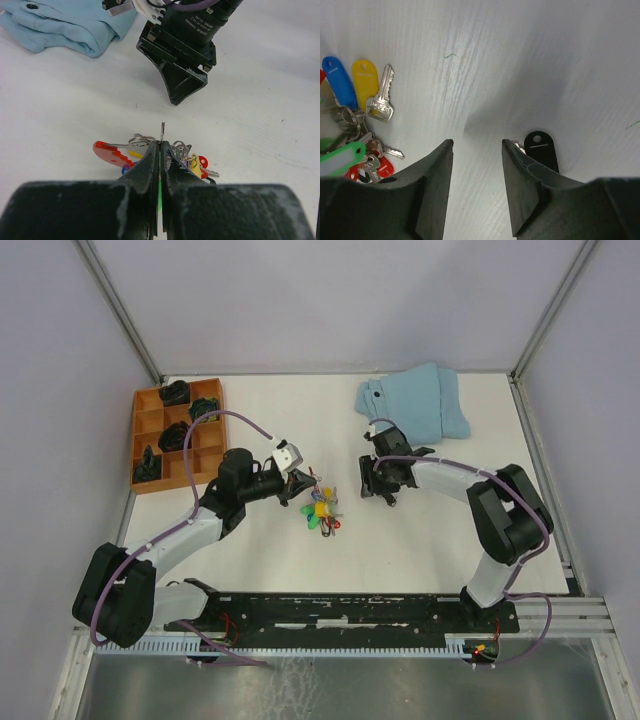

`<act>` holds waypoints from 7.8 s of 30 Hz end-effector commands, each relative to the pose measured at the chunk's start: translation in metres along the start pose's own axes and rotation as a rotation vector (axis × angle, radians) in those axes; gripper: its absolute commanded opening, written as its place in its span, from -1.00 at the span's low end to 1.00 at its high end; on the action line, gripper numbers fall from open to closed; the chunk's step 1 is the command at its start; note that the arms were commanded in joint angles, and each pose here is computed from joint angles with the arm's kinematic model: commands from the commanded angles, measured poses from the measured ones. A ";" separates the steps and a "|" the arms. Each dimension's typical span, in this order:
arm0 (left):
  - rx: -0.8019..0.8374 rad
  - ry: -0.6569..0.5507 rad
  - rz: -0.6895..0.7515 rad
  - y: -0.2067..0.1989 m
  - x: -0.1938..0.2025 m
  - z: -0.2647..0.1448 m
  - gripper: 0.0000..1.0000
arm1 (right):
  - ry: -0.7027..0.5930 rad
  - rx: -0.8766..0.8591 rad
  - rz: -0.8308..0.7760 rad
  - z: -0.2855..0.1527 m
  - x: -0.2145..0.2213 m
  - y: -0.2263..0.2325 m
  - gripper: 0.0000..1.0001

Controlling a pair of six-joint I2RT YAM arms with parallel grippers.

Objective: Put the keys on the keyring

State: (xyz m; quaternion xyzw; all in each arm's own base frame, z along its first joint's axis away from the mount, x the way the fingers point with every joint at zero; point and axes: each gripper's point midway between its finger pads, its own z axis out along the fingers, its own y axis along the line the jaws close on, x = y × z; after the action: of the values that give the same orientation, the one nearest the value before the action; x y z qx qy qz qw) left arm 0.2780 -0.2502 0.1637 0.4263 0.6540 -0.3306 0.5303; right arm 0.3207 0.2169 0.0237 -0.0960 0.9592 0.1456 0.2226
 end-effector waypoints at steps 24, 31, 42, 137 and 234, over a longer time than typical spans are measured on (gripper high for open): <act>0.001 -0.047 0.079 0.002 -0.020 0.000 -0.95 | 0.039 -0.263 0.013 -0.029 -0.011 -0.043 0.13; 0.006 -0.050 0.080 0.001 -0.021 -0.001 -0.95 | 0.101 -0.236 0.041 -0.027 0.015 -0.049 0.12; 0.009 -0.052 0.084 0.000 -0.022 0.000 -0.95 | 0.104 -0.262 0.069 -0.041 0.028 -0.041 0.03; 0.015 -0.065 0.100 -0.005 -0.025 -0.001 -0.95 | 0.088 -0.077 -0.099 -0.025 0.036 -0.009 -0.27; 0.180 -0.118 0.164 -0.034 -0.024 -0.003 -0.95 | -0.376 -0.490 -0.972 -0.153 -0.014 0.125 -0.99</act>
State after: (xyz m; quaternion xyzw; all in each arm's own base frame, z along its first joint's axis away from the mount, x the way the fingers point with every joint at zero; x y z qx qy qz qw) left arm 0.2525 -0.2609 0.1648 0.4698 0.6120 -0.3658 0.5205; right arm 0.2410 0.2583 0.1406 -0.5041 0.7679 0.2046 0.3382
